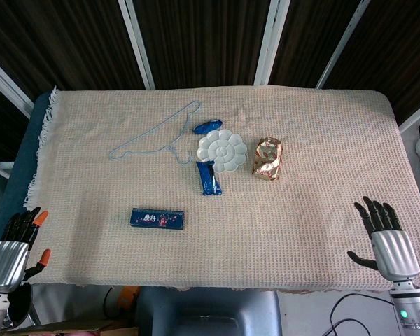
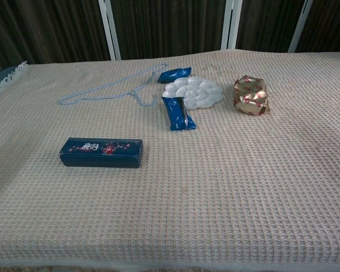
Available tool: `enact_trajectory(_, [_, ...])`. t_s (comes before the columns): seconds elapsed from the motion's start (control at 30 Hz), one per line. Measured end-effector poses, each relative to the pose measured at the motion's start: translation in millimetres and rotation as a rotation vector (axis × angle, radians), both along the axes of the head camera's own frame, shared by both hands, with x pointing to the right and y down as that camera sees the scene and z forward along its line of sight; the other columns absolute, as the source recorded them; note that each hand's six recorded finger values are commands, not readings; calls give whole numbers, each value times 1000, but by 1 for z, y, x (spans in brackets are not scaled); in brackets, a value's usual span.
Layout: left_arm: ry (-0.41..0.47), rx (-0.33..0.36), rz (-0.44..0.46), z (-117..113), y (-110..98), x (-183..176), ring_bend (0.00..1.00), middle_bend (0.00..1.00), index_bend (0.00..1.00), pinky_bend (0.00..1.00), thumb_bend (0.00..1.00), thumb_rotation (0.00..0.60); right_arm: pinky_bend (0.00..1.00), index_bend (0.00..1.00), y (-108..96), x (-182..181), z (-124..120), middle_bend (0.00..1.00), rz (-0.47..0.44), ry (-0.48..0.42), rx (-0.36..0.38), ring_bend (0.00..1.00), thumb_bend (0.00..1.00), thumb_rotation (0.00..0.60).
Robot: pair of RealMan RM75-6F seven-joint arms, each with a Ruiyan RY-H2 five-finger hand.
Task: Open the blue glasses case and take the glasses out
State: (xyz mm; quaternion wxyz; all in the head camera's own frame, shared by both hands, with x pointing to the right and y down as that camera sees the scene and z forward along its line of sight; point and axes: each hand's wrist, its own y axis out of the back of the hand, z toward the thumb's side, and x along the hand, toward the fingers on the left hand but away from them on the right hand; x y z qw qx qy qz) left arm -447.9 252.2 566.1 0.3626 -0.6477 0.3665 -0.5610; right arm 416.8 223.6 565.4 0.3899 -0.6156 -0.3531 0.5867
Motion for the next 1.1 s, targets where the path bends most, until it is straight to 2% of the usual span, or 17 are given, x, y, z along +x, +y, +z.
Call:
enact_trajectory(0.2, [41,5,37,2,0,11,0,0,0,0,377,600,0,0,0,2,-2,0,11,-6,-4,0,176,600])
enact_trajectory(0.3, [119,16,85,5,0,29,0,0,10,0,377,600,0,0,-1,5,-4,0,18,-13,-4,0,176,600])
enact_trajectory(0.43, [239,40,171,18,-3,71,0,0,58,0,375,600,0,0,-1,5,-5,0,20,-27,-8,0,176,600])
enact_trajectory(0.5, [264,48,204,25,-6,89,0,0,91,0,377,600,0,0,-1,5,-5,0,17,-29,-11,0,176,600])
enact_trajectory(0.73, [275,40,284,55,-29,147,0,25,186,0,379,600,0,0,-3,7,-5,0,27,-40,-23,0,176,600])
enact_trajectory(0.93, [278,-13,271,80,-47,172,0,29,201,0,377,600,0,0,-8,17,-11,0,72,-56,0,0,176,600])
enact_trajectory(1.1, [283,-57,279,97,-52,193,0,35,228,0,377,600,0,0,-11,19,-9,0,76,-51,-9,0,176,600])
